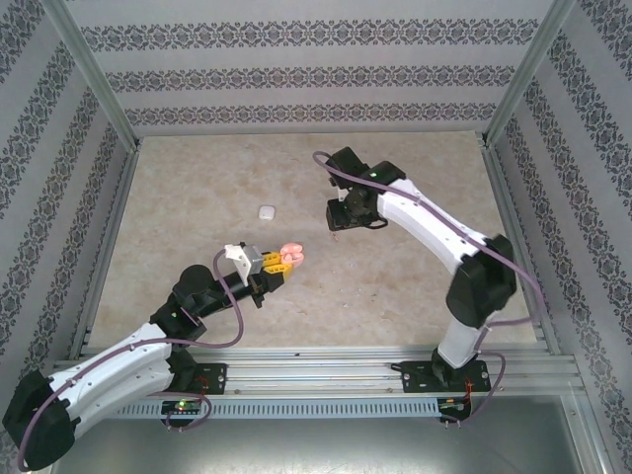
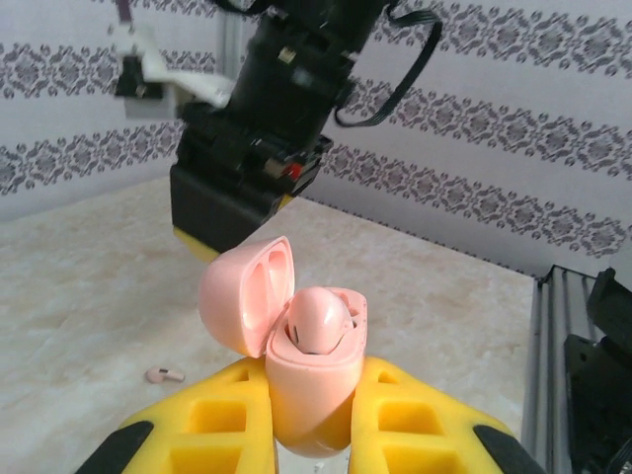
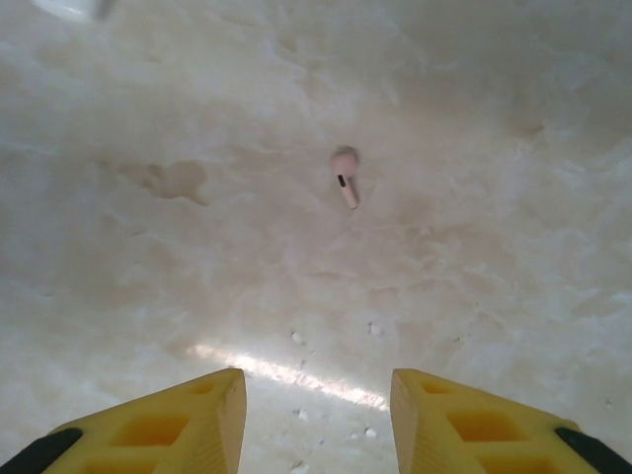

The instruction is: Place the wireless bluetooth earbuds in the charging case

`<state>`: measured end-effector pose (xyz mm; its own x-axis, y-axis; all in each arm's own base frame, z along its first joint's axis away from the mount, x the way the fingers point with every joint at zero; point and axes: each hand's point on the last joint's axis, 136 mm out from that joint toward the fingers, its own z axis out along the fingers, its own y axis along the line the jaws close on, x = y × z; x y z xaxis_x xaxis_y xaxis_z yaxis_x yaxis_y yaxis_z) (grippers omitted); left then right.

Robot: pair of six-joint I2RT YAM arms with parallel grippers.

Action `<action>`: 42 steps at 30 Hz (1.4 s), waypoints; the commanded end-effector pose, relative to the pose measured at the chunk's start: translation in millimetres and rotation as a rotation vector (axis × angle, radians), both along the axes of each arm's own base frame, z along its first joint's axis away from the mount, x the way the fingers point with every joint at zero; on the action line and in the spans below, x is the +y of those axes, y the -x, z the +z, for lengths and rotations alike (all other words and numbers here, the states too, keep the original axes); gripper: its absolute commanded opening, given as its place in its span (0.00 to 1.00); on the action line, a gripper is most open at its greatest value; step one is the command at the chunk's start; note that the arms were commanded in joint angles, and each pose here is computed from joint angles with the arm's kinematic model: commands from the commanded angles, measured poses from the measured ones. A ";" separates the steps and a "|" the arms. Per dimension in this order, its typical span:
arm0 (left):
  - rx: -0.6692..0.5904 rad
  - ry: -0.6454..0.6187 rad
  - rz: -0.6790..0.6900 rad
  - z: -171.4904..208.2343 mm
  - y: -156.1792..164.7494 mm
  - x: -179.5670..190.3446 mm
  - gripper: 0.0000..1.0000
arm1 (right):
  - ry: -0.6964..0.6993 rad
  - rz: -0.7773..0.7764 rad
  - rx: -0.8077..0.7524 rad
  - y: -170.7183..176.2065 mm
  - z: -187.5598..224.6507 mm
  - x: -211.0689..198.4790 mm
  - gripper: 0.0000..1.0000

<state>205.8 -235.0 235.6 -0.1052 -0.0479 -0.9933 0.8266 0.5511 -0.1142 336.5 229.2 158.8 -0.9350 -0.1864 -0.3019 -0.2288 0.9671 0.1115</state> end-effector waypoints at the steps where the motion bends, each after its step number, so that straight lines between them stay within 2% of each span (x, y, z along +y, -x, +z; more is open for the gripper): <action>1: 0.024 -0.020 0.039 -11.4 -5.4 4.0 0.00 | 0.027 0.024 0.018 -19.0 -15.7 5.5 0.43; 9: 0.043 -0.034 0.043 -22.0 -7.9 2.6 0.00 | 0.097 0.031 0.159 -48.6 -86.6 10.3 0.43; 16: 0.048 -0.047 0.054 -29.5 -9.3 4.3 0.00 | 0.126 0.032 0.214 -61.3 -116.8 5.6 0.42; 31: 0.053 -0.059 0.055 -34.1 -11.4 2.9 0.00 | 0.125 0.063 0.294 -54.5 -144.6 11.2 0.38; 38: 0.053 -0.057 0.051 -33.7 -10.8 2.7 0.00 | 0.145 0.069 0.326 -47.6 -152.9 7.7 0.30; 42: 0.051 -0.055 0.047 -32.1 -10.5 2.2 0.00 | 0.143 0.069 0.316 -48.4 -148.8 7.1 0.21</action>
